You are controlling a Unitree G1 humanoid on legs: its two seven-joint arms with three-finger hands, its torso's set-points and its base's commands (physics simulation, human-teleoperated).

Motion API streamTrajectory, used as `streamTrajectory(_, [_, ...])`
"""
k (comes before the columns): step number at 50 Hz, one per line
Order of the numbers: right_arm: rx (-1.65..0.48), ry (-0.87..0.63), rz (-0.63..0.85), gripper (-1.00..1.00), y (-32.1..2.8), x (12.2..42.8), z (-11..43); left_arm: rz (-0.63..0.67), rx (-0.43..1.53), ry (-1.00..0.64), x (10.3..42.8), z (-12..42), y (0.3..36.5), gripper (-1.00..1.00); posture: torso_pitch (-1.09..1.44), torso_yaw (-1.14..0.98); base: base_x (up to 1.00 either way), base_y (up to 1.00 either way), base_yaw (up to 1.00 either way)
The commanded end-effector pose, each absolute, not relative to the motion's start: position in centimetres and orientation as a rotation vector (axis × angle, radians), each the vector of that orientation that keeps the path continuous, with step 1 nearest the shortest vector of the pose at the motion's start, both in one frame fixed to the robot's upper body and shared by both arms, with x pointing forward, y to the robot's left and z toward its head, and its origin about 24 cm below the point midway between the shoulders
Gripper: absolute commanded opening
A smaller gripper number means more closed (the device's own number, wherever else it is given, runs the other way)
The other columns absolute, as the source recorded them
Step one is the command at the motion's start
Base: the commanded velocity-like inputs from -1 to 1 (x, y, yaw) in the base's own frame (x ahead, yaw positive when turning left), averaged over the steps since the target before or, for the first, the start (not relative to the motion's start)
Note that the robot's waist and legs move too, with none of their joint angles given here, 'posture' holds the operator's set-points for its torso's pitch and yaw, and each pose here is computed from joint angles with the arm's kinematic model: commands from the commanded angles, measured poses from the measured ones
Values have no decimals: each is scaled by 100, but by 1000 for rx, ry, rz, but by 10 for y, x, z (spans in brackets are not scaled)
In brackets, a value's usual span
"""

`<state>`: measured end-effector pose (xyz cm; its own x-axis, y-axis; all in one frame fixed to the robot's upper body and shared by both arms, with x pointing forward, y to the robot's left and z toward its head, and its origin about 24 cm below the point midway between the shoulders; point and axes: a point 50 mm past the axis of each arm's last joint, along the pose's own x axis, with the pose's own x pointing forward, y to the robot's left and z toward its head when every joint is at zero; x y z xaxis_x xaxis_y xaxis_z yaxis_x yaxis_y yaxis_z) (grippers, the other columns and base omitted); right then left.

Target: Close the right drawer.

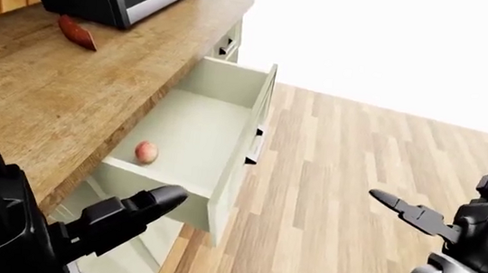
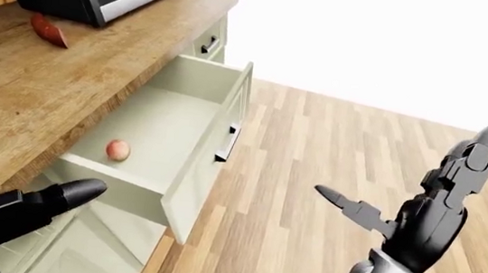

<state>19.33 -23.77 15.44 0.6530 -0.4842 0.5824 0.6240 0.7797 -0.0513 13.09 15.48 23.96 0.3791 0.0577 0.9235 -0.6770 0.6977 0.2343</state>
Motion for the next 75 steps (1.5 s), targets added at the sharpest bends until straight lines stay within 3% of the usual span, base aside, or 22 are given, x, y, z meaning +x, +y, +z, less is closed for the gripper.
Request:
streamTrajectory(1, [-265, -657, -625, 100, -235, 190, 167, 505, 607, -1111, 128, 243, 154, 100, 0, 0, 0, 0, 0])
streamTrajectory(11, [-260, -648, -580, 100, -231, 196, 165, 245, 382, -960, 142, 228, 143, 100, 0, 0, 0, 0, 0])
streamTrajectory(15, [-259, -636, -563, 100, -230, 199, 161, 216, 350, -952, 143, 226, 142, 100, 0, 0, 0, 0, 0])
streamTrajectory(25, [-258, -613, -535, 100, -228, 203, 155, 6, 245, -848, 145, 212, 129, 100, 0, 0, 0, 0, 0])
streamTrajectory(41, [-238, -610, -538, 100, -229, 204, 154, -127, 263, -789, 160, 195, 105, 100, 0, 0, 0, 0, 0])
streamTrajectory(48, [-232, -628, -608, 100, -236, 198, 158, -189, 250, -769, 162, 188, 95, 100, 0, 0, 0, 0, 0])
streamTrajectory(56, [-231, -618, -597, 100, -235, 200, 155, -299, 257, -737, 171, 182, 77, 100, 0, 0, 0, 0, 0])
streamTrajectory(75, [-227, -599, -565, 100, -232, 205, 150, -427, 211, -707, 187, 185, 49, 100, 0, 0, 0, 0, 0])
